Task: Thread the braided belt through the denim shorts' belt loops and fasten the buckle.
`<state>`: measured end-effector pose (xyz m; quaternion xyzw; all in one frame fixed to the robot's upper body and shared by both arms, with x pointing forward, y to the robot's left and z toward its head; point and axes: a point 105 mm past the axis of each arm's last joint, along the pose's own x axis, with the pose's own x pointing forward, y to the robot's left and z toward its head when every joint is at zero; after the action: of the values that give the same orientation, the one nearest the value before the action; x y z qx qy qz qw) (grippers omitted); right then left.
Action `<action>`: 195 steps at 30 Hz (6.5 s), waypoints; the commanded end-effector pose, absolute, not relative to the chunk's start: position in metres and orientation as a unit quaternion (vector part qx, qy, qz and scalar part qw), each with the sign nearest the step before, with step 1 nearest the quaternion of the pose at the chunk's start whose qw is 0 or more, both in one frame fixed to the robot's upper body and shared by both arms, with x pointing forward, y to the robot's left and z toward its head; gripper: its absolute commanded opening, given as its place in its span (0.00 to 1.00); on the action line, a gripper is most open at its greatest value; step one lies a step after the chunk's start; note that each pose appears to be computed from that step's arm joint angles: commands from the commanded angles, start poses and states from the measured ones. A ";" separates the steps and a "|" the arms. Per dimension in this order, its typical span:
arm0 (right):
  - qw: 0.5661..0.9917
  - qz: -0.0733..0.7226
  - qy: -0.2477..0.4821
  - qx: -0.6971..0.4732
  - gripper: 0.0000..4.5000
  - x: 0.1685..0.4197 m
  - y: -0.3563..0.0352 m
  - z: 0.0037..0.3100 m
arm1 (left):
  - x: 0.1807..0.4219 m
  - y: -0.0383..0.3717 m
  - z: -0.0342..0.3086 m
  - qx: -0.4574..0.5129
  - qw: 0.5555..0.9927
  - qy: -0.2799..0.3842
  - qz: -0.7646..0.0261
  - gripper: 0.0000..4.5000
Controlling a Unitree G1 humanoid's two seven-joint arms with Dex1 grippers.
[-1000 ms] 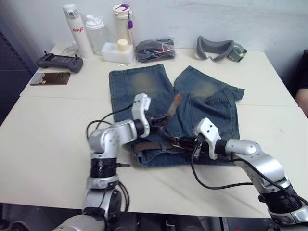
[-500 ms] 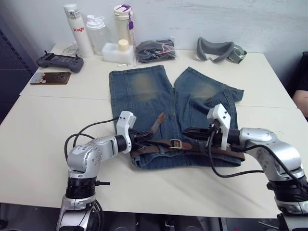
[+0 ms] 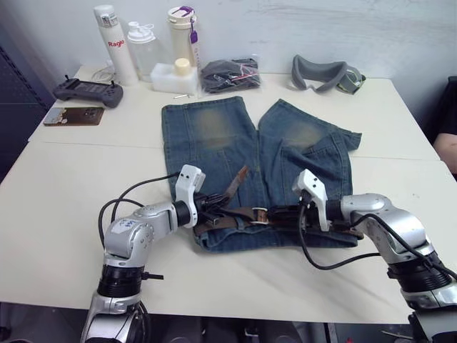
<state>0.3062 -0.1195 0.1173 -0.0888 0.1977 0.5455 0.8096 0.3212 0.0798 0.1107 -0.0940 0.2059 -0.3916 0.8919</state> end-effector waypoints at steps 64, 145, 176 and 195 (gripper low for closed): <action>0.645 0.514 0.431 -0.366 0.00 0.271 -0.138 -0.033 | 0.372 -0.003 0.211 -0.078 0.817 0.045 -0.569 0.00; 0.804 0.362 0.052 -0.469 0.01 0.323 -0.197 0.211 | 0.360 -0.043 0.182 0.222 0.741 -0.006 -0.633 0.00; 0.821 0.372 0.052 -0.430 0.00 0.306 -0.188 0.212 | 0.347 -0.076 0.203 0.284 0.684 -0.112 -0.663 0.39; 0.911 0.314 0.129 -0.233 0.99 0.283 -0.218 0.186 | 0.362 -0.050 0.186 0.304 0.703 -0.093 -0.637 0.00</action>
<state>0.2913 -0.2207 0.1764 -0.2495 0.1380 0.3101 0.9070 0.3607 -0.0549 0.1857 0.3015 -0.0876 -0.6398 0.7015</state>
